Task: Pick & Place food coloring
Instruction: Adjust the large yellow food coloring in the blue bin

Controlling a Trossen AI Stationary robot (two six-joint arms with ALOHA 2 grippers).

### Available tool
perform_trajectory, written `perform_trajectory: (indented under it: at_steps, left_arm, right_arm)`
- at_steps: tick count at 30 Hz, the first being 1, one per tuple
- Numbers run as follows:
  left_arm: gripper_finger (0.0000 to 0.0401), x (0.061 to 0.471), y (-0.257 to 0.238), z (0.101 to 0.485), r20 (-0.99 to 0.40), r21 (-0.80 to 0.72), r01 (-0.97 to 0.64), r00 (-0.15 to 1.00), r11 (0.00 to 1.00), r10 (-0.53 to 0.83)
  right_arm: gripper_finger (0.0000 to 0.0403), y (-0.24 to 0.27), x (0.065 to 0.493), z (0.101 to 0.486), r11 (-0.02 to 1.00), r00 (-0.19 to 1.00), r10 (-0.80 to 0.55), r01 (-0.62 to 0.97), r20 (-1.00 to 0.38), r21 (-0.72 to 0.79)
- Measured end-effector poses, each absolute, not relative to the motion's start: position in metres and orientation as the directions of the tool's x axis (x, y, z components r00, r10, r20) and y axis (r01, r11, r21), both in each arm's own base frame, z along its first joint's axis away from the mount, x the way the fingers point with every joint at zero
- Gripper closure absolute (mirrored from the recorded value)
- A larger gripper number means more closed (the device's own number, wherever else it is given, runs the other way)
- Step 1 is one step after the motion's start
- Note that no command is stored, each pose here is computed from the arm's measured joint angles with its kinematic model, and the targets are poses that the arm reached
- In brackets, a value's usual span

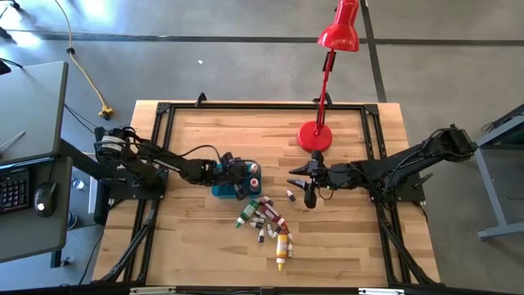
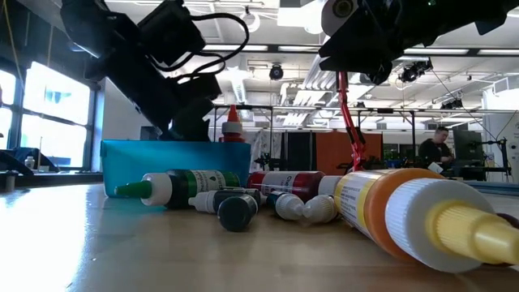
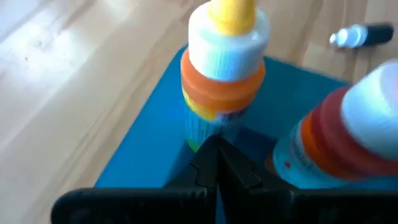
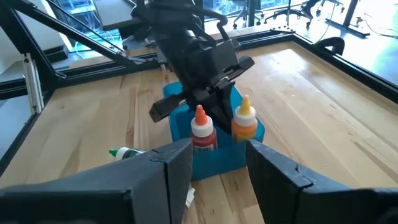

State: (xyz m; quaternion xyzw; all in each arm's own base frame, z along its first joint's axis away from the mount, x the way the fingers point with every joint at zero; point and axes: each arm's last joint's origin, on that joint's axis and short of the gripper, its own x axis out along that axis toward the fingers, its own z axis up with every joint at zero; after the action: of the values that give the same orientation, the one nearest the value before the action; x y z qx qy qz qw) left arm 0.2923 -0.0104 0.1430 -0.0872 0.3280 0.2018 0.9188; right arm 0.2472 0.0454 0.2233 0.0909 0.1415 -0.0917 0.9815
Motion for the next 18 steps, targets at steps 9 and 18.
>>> perform_trajectory:
  at_steps: [9,18]
  left_arm:
    - [0.0401,0.299,-0.011,0.133,-0.638,-0.030,-0.426,0.704,0.904,0.311]
    - [0.0401,0.304,-0.011,0.130,-0.599,-0.029,-0.411,0.737,0.911,0.313]
  right_arm:
    - [0.0258,0.045,0.247,0.223,0.967,0.943,-0.154,0.206,-0.294,0.153]
    - [0.0258,0.045,0.247,0.223,0.967,0.943,-0.154,0.205,-0.295,0.153]
